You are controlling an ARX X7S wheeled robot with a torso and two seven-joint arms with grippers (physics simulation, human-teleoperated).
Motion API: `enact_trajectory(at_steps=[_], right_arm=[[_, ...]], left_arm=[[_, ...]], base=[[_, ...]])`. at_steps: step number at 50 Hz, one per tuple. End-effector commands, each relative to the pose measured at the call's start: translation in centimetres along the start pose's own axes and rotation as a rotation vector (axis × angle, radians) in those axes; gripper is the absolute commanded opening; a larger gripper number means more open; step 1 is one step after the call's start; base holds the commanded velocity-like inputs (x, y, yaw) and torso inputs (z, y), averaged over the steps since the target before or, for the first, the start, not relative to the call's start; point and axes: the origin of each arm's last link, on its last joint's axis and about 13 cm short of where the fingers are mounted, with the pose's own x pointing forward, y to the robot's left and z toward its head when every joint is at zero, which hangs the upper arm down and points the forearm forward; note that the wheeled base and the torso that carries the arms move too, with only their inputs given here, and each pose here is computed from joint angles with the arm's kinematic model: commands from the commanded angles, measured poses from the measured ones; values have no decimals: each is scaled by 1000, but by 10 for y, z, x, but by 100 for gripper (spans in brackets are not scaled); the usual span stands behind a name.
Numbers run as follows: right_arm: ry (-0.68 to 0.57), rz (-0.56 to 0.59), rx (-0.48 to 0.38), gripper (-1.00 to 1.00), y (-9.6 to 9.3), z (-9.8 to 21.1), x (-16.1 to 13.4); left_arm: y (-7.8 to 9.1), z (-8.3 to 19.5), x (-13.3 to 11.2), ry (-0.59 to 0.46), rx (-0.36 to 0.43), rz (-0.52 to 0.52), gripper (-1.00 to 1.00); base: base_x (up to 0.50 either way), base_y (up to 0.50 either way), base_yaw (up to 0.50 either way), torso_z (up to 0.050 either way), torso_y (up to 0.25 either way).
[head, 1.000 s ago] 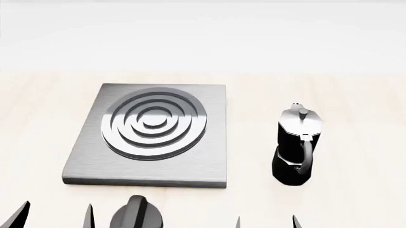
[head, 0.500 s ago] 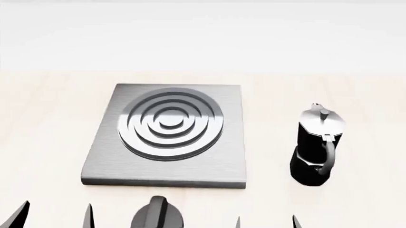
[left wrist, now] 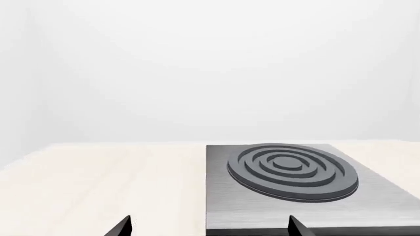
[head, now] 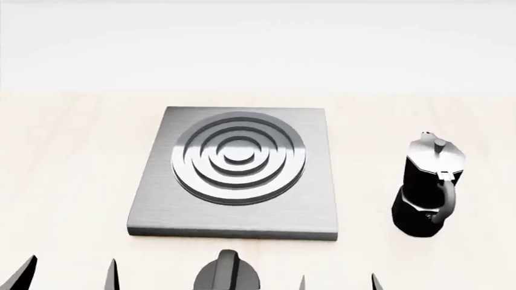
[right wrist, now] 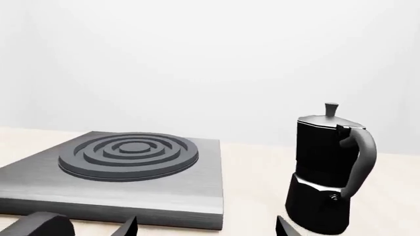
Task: Put the moka pot on the stove.
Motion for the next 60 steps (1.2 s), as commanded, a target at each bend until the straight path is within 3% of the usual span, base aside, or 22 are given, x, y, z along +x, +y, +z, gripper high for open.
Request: enact_trajectory(at_steps=[1,40,54,55,57,58,60], right_arm=[[5,5,-3,100,2,0,0],[30,-11,14,100,2,1,0],[30,-14,15,100,2,1,0],[379,-10,16,100,2,-18,-13],[95,-12,14,100,2,-4,-2],[31,-12,15,100,2,0,0],[33,-9,16,100,2,1,1]], left_arm=[[2,-4,3,0,-7,-5,100],[3,-6,3,16,-18,-7,100],[2,-11,3,43,22,-2,100],[2,-12,3,30,16,1,100],[2,-13,4,32,13,-3,100],[2,-13,4,31,12,-3,100],[2,-13,4,31,16,-6,100]], base=[[0,113,0,0,0],[0,90,0,0,0],[0,0,0,0,0],[0,0,0,0,0],[0,0,0,0,0],[0,0,0,0,0],[0,0,0,0,0]])
